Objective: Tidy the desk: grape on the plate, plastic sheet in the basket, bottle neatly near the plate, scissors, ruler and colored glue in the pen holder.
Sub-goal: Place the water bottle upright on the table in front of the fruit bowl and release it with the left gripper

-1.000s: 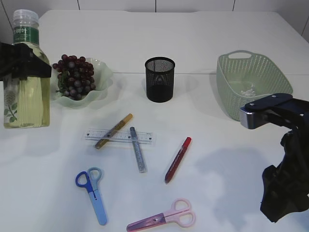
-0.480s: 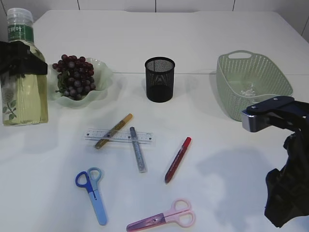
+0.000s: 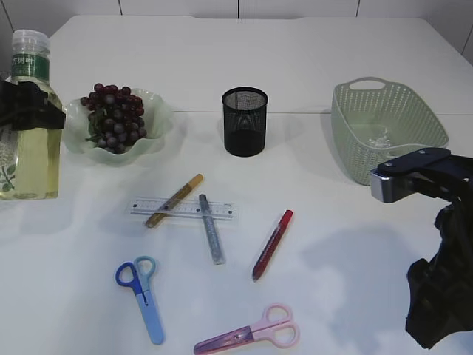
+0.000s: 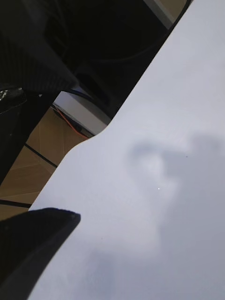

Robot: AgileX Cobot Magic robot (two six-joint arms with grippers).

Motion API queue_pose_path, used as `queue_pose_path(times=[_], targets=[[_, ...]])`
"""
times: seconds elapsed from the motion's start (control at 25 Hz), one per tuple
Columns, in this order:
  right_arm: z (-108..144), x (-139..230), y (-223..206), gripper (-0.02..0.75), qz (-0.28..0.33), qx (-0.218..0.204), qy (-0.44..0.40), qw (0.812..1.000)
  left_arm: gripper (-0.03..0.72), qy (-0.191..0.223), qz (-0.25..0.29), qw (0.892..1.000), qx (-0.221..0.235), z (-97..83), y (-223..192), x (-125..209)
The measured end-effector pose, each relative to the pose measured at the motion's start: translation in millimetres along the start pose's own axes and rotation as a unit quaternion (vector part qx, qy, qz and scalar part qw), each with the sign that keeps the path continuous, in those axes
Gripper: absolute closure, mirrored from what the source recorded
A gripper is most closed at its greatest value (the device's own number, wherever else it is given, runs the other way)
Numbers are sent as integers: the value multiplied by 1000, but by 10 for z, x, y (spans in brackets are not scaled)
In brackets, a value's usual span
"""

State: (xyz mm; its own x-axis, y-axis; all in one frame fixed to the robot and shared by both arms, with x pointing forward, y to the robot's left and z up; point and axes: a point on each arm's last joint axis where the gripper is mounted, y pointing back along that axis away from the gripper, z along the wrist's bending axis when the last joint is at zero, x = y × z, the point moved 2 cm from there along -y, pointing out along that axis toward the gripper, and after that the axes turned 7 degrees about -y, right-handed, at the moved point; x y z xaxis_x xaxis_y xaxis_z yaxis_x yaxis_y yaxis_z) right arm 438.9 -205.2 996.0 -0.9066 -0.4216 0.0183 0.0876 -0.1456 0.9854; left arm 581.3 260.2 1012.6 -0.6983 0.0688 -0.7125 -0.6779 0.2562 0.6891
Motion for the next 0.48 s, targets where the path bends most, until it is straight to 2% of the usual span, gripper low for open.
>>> queue_pose_path(times=[0.24, 0.48], targets=[[-1, -9, 0, 144, -4, 1, 0, 1000, 241, -30, -38, 998, -43, 95, -1, -67], [-8, -17, 0, 144, -8, 4, 1, 1000, 241, -44, -90, 989, -106, 234, -32, -10]])
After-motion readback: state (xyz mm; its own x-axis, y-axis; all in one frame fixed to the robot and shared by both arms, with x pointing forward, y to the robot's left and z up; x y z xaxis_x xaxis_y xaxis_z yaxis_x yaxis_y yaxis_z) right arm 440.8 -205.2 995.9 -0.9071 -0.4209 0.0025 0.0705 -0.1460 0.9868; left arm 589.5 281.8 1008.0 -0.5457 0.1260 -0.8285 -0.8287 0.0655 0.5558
